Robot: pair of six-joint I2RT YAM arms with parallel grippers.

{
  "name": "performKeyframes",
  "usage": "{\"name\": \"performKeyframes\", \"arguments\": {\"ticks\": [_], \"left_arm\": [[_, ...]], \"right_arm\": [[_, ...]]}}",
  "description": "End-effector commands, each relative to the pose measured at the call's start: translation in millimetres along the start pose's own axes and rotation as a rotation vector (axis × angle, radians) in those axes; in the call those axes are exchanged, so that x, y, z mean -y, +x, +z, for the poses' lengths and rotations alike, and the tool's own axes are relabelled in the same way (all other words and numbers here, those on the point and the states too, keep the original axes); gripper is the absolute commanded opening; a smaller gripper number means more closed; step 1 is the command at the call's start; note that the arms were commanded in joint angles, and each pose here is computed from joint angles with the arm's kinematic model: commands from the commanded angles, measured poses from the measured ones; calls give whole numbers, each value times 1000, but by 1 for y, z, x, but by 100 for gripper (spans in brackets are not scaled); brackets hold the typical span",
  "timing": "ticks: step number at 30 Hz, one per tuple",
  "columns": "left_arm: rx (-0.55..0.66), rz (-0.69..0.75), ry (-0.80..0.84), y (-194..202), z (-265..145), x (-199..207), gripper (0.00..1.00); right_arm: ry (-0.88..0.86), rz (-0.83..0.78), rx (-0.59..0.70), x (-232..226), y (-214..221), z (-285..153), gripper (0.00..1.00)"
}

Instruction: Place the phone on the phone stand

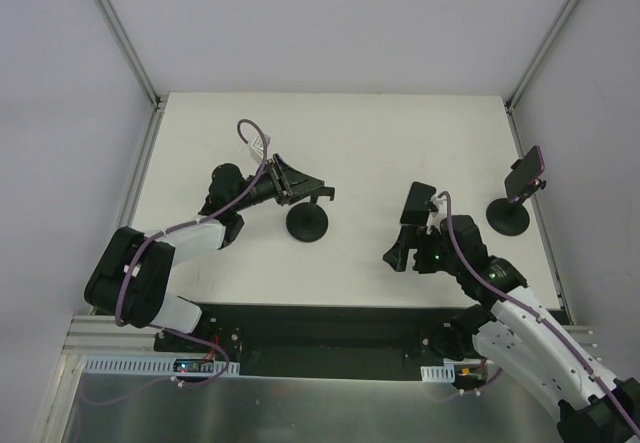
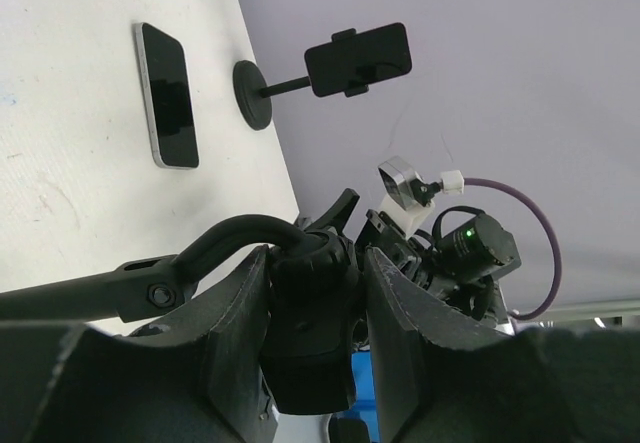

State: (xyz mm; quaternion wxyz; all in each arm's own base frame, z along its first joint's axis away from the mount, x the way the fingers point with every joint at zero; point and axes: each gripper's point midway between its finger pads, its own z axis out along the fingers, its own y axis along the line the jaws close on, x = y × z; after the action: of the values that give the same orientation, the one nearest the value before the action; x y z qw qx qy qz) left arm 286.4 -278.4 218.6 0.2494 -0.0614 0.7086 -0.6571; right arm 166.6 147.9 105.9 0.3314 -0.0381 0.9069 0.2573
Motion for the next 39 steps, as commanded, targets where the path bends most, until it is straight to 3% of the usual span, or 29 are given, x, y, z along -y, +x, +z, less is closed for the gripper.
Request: {"name": "performKeyframes", "arguments": {"ticks": [1, 3, 4, 5, 6, 8, 11, 17, 19, 20, 21, 25, 26, 27, 30, 36, 39], "left_arm": [[3, 2, 13, 12, -6, -3, 14], [-2, 4, 4, 13, -8, -2, 24], [-2, 7, -6, 12, -8, -1, 25], [-14, -8, -56, 14, -9, -11, 22], [-22, -4, -73, 15, -11, -10, 8], [-23, 28, -109, 12, -12, -10, 1], [-20, 2, -177, 13, -22, -21, 0], [-52, -15, -164, 22, -33, -26, 2], [-60, -18, -145, 23, -33, -25, 18], [-62, -13, -134, 23, -34, -24, 38], [-56, -11, -126, 23, -35, -22, 47], [-38, 5, -113, 17, -45, -19, 66], [-36, 10, -107, 16, -48, -16, 82], [-51, 7, -100, 18, -51, -14, 87], [-46, 10, -89, 14, -63, -9, 98], [-17, 89, -130, 8, -90, 10, 99], [-16, 242, -194, 7, -103, 18, 99]], "right_arm": [[1, 23, 45, -6, -18, 3, 96], [17, 9, 42, -5, -21, 1, 96], [28, 6, 39, -4, -22, 2, 96], [37, 5, 32, -2, -21, 2, 96], [44, 5, 32, -2, -23, 2, 96], [50, 5, 31, -2, -25, 1, 96], [56, 16, 30, -3, -27, 2, 96], [82, 46, 24, 1, -27, 9, 96], [94, 53, 16, 2, -27, 12, 96], [99, 55, 15, 2, -28, 12, 96], [101, 55, 21, 1, -33, 11, 96], [144, 41, -2, 2, -40, 7, 96], [176, 30, 4, 7, -44, 6, 96], [188, 18, -1, 6, -49, 6, 96], [281, 11, -21, 20, -51, 3, 96], [370, 35, -20, 30, -65, 4, 96], [416, 91, -22, 39, -74, 11, 96]]}}
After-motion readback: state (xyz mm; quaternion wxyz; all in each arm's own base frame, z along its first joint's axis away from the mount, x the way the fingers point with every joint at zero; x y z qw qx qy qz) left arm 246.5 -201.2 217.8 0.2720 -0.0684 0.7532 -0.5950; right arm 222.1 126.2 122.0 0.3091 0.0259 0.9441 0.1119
